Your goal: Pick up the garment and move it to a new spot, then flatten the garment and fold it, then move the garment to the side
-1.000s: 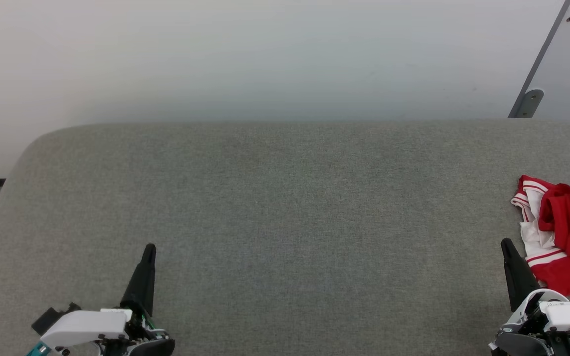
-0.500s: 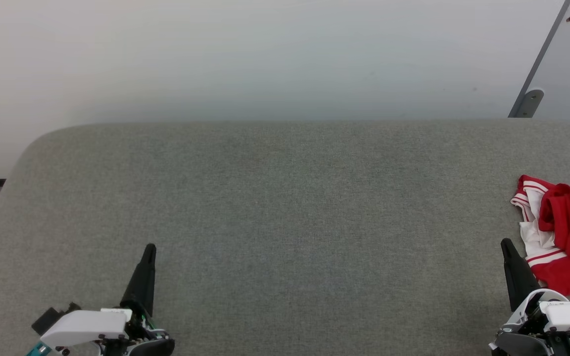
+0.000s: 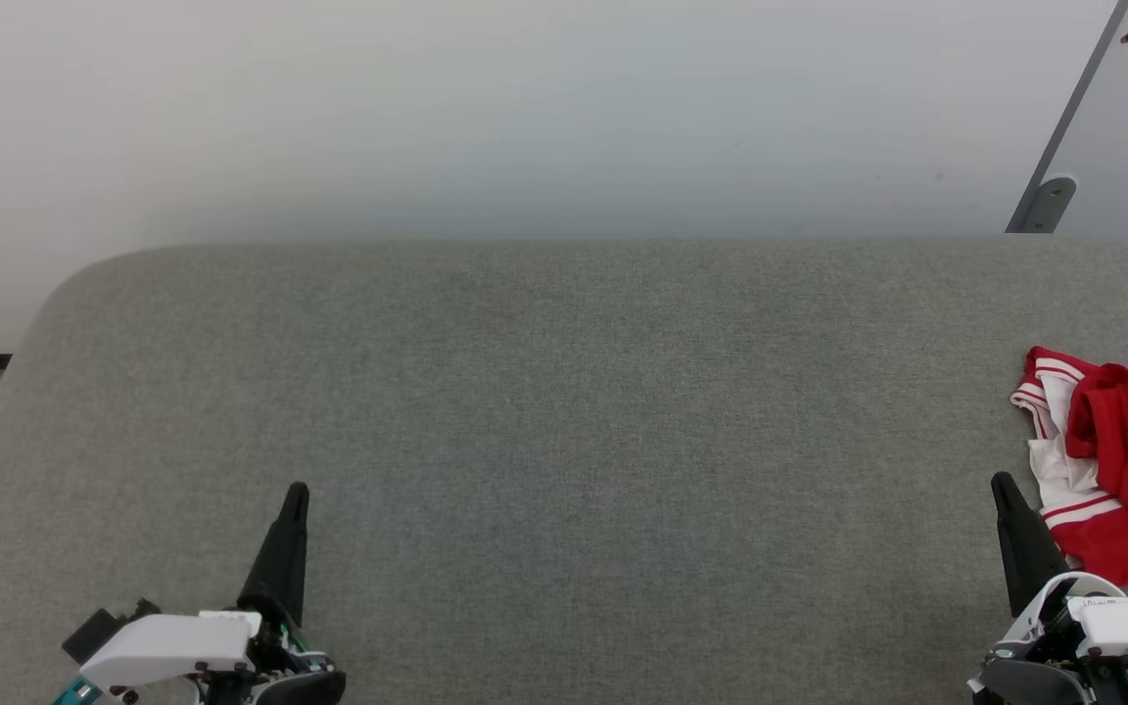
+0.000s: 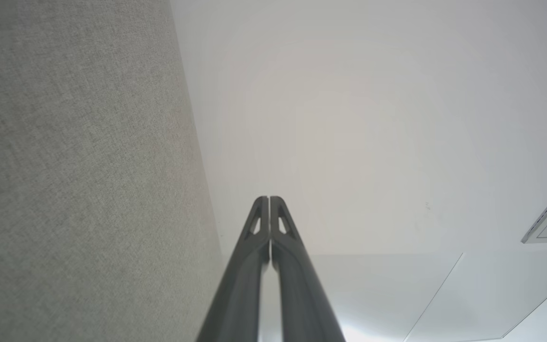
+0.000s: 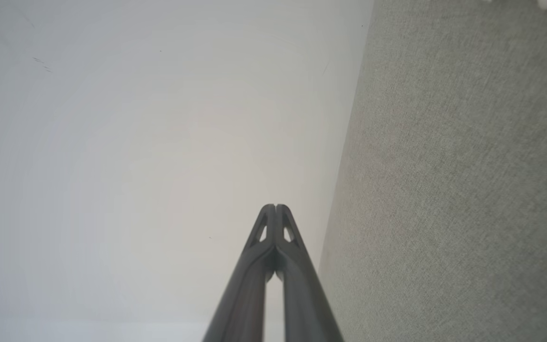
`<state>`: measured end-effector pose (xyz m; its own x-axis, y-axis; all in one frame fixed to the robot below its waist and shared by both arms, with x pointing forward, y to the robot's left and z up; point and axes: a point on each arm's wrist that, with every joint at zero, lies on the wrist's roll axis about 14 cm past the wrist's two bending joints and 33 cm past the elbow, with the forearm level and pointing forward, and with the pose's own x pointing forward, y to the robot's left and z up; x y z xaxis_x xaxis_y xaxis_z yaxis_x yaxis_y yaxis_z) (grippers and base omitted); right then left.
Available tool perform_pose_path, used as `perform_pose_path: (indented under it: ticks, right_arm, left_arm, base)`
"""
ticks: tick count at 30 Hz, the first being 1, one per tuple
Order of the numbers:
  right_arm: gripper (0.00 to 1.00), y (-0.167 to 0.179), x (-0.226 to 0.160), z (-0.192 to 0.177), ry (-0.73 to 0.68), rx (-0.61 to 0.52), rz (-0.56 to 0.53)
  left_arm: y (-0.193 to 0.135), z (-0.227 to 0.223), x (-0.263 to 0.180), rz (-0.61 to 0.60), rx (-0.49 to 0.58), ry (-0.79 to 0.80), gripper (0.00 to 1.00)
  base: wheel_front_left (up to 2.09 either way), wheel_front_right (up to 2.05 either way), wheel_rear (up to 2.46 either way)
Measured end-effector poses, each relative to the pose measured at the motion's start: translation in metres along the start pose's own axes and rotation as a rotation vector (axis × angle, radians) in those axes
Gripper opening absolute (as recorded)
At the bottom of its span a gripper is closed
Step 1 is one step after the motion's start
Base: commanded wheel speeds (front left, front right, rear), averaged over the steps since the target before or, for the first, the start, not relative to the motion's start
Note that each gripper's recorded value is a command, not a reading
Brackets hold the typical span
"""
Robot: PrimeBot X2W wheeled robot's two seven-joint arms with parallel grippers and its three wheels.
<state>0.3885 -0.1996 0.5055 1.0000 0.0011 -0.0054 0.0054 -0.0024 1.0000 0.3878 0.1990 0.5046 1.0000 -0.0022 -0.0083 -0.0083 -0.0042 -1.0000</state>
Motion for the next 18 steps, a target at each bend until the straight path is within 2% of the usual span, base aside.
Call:
perform_pose_path:
  ticks: [18]
  right_arm:
    - [0.00,0.0000,0.0000,0.0000,0.000,0.000,0.000]
  left_arm:
    - [0.0000,0.0000,0.0000,0.000,0.000,0.000,0.00]
  base:
    - [0.00,0.00,0.00]
